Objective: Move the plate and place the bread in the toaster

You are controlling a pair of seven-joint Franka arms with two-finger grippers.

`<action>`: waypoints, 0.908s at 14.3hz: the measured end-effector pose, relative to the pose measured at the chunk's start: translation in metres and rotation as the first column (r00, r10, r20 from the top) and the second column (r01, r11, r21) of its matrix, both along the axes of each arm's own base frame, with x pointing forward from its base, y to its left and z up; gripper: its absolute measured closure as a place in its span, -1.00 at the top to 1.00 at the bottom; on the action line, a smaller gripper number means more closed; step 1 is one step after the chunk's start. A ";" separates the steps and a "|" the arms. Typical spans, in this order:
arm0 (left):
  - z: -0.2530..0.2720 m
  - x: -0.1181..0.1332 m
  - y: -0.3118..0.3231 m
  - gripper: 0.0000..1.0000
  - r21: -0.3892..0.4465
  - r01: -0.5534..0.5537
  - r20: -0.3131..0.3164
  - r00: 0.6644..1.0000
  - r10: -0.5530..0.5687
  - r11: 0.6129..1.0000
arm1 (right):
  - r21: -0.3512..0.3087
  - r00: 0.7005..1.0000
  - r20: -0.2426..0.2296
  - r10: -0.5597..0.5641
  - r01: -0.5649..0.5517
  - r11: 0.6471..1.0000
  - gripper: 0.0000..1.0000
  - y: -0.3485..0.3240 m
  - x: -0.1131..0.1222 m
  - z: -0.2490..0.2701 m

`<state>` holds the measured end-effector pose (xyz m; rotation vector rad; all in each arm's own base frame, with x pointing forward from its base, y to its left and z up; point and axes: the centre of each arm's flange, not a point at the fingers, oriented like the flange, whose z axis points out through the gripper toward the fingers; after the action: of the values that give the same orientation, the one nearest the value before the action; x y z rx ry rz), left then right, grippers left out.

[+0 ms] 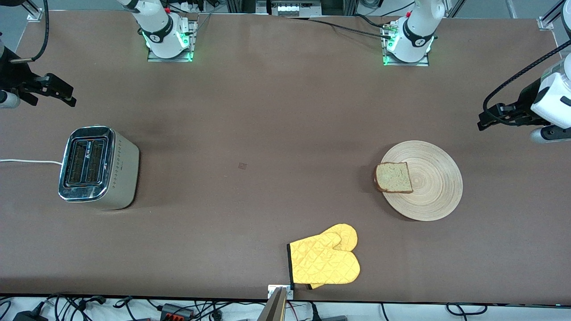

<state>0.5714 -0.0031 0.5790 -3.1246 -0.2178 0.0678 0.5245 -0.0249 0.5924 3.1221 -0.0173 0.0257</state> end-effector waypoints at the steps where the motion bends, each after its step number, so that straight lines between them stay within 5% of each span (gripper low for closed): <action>1: 0.000 0.000 0.000 1.00 0.000 0.000 0.000 1.000 0.000 1.000 | 0.000 1.000 0.000 0.000 0.000 1.000 1.00 0.000 0.000 0.000; 13: 0.000 0.000 0.000 1.00 0.000 0.000 0.000 1.000 0.000 1.000 | 0.000 1.000 -0.007 0.001 -0.001 1.000 1.00 0.000 -0.001 -0.002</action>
<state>0.5714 -0.0031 0.5790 -3.1246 -0.2177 0.0679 0.5239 -0.0247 0.5900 3.1224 -0.0158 0.0142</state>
